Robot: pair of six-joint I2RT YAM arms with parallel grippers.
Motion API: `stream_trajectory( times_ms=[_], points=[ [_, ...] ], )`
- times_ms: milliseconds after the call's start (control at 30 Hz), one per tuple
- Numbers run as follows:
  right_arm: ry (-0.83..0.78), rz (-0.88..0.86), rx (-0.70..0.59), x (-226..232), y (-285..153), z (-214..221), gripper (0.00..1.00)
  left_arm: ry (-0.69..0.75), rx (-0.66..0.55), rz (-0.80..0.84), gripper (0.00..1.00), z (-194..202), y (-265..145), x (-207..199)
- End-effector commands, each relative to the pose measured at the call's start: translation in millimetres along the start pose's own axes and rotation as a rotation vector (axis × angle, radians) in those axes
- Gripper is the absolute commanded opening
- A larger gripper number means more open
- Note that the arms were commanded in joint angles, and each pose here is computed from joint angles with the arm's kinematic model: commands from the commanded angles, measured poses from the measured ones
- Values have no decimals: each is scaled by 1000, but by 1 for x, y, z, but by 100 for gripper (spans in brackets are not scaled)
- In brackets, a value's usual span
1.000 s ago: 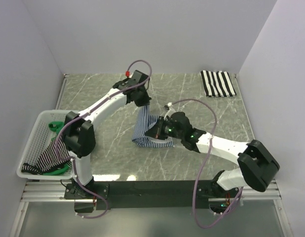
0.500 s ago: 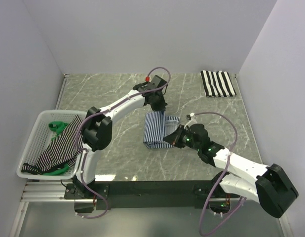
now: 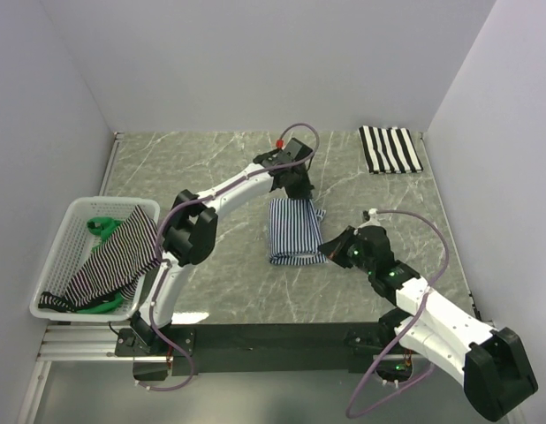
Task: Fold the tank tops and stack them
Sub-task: Fold the tank top
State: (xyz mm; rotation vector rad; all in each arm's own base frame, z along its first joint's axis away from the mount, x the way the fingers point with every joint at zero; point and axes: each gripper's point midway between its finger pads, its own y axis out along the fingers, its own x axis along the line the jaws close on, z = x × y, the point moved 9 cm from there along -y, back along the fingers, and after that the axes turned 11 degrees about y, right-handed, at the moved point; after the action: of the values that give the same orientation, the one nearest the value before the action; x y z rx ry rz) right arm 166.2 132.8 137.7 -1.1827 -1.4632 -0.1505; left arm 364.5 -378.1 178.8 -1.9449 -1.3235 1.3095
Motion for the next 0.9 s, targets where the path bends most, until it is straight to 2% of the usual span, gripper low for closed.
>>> stream_trajectory(
  times_ms=[0,600,767,867],
  points=[
    [9,112,20,-26,-7,6,0,-9,-140,125,1,-29,-4,-25],
    [69,222,-58,-52,-22,11,0,20,-99,266,8,-2,35,-44],
    [64,255,-80,-55,-22,9,1,32,-101,290,22,0,40,-44],
    [67,277,-80,-58,-22,8,13,55,-124,327,34,-5,31,-49]
  ],
)
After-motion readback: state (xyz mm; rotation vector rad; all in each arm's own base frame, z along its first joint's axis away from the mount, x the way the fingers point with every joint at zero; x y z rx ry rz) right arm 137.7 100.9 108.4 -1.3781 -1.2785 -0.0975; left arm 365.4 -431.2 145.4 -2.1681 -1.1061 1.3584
